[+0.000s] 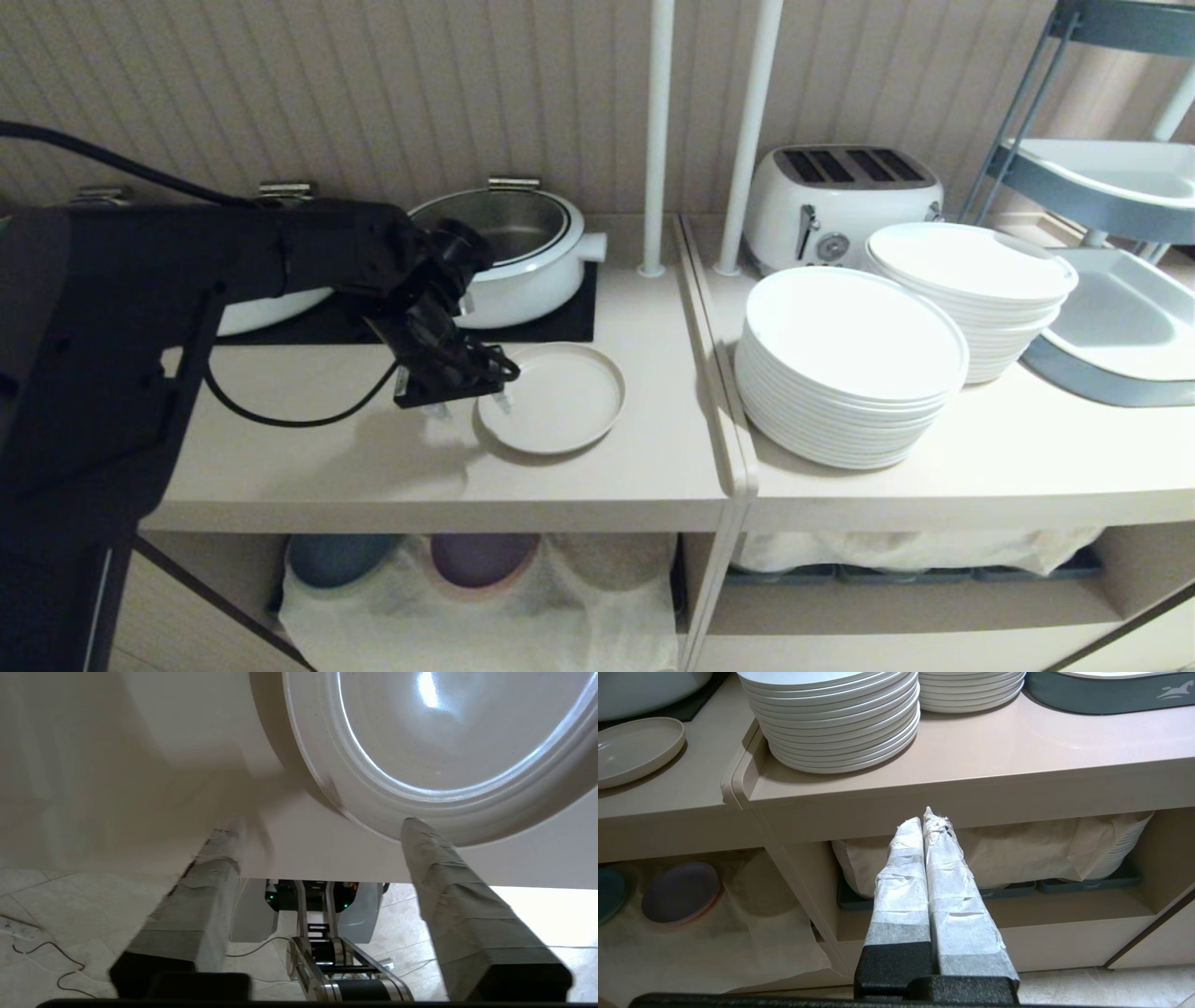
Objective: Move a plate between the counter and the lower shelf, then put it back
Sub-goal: Pick up the plate
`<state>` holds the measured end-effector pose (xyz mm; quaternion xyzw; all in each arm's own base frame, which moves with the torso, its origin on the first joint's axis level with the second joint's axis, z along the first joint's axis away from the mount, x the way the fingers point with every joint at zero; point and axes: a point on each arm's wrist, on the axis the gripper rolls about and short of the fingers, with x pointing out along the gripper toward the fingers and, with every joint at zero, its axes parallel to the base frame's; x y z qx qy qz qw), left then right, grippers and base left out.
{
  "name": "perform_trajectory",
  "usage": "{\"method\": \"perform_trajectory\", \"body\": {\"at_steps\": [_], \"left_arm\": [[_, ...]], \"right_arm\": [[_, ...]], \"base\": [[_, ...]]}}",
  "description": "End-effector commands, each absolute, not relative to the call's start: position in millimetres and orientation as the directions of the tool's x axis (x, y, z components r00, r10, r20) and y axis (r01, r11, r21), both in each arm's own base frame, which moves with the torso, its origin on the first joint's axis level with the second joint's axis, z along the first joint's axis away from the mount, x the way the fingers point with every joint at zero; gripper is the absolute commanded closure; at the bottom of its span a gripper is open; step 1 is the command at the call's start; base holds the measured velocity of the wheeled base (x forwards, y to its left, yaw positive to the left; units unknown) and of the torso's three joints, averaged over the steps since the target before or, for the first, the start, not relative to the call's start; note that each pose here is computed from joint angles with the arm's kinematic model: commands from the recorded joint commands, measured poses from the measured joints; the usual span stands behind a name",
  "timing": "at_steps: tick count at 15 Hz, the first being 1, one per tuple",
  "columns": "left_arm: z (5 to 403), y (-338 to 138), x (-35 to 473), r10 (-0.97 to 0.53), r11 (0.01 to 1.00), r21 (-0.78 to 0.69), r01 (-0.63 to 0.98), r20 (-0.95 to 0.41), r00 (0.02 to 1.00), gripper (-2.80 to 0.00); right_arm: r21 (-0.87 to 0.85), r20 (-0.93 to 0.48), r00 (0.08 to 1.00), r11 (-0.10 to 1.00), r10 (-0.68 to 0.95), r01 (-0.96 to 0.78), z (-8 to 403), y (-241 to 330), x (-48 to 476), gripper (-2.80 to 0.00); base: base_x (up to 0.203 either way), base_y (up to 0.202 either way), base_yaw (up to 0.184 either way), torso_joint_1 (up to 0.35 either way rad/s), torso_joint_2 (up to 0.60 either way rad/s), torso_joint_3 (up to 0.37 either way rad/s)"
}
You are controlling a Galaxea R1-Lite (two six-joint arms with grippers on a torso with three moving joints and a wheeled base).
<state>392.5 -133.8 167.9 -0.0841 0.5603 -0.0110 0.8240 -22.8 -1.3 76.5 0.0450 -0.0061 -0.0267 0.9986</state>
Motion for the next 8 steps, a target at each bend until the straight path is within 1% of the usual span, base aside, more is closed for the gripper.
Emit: {"method": "perform_trajectory", "body": {"at_steps": [1,4,8], "left_arm": [[166.1,-132.3,393.4,-0.107,0.986,-0.146,-0.082,-0.925,0.365,-2.8],[164.0,-125.3,396.5,-0.096,0.99,-0.127,-0.063,-0.927,0.363,-2.8],[151.6,-120.4,404.4,-0.04,0.996,-0.067,-0.062,-0.932,0.361,-2.8]], "right_arm": [[0.091,0.011,0.999,0.994,-0.054,0.052,76.6,-1.3,-22.8,0.0],[0.091,0.011,0.999,0.994,-0.054,0.052,76.6,-1.3,-22.8,0.0],[0.091,0.011,0.999,0.994,-0.054,0.052,76.6,-1.3,-22.8,0.0]], "base": [[0.0,0.0,0.0,0.0,0.0,0.0],[0.0,0.0,0.0,0.0,0.0,0.0],[0.0,0.0,0.0,0.0,0.0,0.0]]}}
